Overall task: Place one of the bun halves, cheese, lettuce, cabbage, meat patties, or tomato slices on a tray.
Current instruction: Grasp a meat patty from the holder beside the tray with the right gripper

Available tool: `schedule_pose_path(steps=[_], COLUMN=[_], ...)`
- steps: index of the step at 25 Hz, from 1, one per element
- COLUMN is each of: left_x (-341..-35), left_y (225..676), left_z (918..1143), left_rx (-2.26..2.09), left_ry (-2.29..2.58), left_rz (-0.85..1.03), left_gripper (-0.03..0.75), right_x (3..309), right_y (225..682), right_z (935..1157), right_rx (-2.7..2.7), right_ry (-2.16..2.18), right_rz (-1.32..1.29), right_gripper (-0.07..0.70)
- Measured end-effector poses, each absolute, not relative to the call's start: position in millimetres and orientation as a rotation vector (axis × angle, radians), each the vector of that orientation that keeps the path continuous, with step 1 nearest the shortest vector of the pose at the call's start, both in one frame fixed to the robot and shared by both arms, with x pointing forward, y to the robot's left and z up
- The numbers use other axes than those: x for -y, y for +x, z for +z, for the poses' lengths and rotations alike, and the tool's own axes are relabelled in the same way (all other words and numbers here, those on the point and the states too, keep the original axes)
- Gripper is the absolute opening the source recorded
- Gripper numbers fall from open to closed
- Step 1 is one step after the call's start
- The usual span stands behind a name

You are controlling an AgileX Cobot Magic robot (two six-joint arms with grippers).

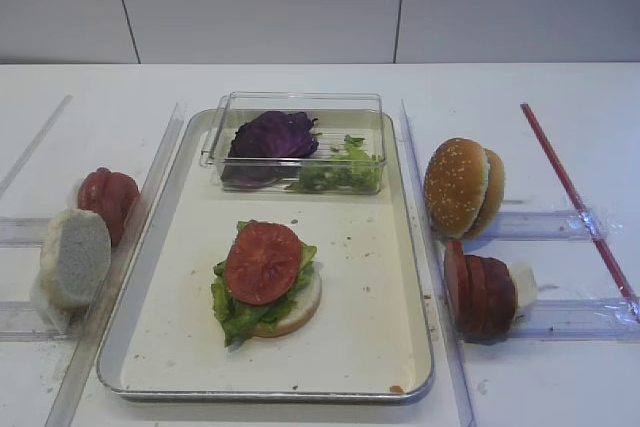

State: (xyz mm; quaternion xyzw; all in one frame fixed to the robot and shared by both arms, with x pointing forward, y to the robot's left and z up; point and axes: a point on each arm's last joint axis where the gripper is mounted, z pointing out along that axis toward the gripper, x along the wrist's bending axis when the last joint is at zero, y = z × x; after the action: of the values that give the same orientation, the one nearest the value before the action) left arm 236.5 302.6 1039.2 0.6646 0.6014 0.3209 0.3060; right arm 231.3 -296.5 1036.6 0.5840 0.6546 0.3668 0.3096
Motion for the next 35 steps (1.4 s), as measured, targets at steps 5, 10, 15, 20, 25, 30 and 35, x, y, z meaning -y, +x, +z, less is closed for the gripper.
schedule_pose_path(steps=[5,10,15,20,25,30,35], left_x=[-302.6,-302.6,-302.6,-302.6,-302.6,-302.6,-302.6], left_y=[236.5,236.5,236.5,236.5,236.5,236.5,236.5], left_z=[1039.2,1039.2,1039.2,1039.2,1039.2,1039.2,1039.2], left_rx=[-1.592,-1.592,-1.592,-1.592,-1.592,-1.592,-1.592], left_ry=[1.759,1.759,1.759,1.759,1.759,1.759,1.759], left_rz=[0.849,0.849,0.849,0.849,0.849,0.849,0.849], left_gripper=[0.386,0.386,0.386,0.386,0.386,0.386,0.386], right_x=[296.5,296.5,296.5,296.5,296.5,296.5,296.7], right_y=[231.3,231.3,231.3,231.3,231.3,231.3,229.2], right_z=[1036.6,1036.6,1036.6,1036.6,1036.6,1036.6,1041.4], right_rx=[-1.729,-1.729,-1.729,-1.729,-1.729,-1.733,-1.734], right_ry=[1.543,1.543,1.543,1.543,1.543,1.537,1.529], right_rz=[0.969,0.969,0.969,0.969,0.969,0.966,0.966], right_gripper=[0.454,0.454,0.454,0.454,0.454,0.454,0.454])
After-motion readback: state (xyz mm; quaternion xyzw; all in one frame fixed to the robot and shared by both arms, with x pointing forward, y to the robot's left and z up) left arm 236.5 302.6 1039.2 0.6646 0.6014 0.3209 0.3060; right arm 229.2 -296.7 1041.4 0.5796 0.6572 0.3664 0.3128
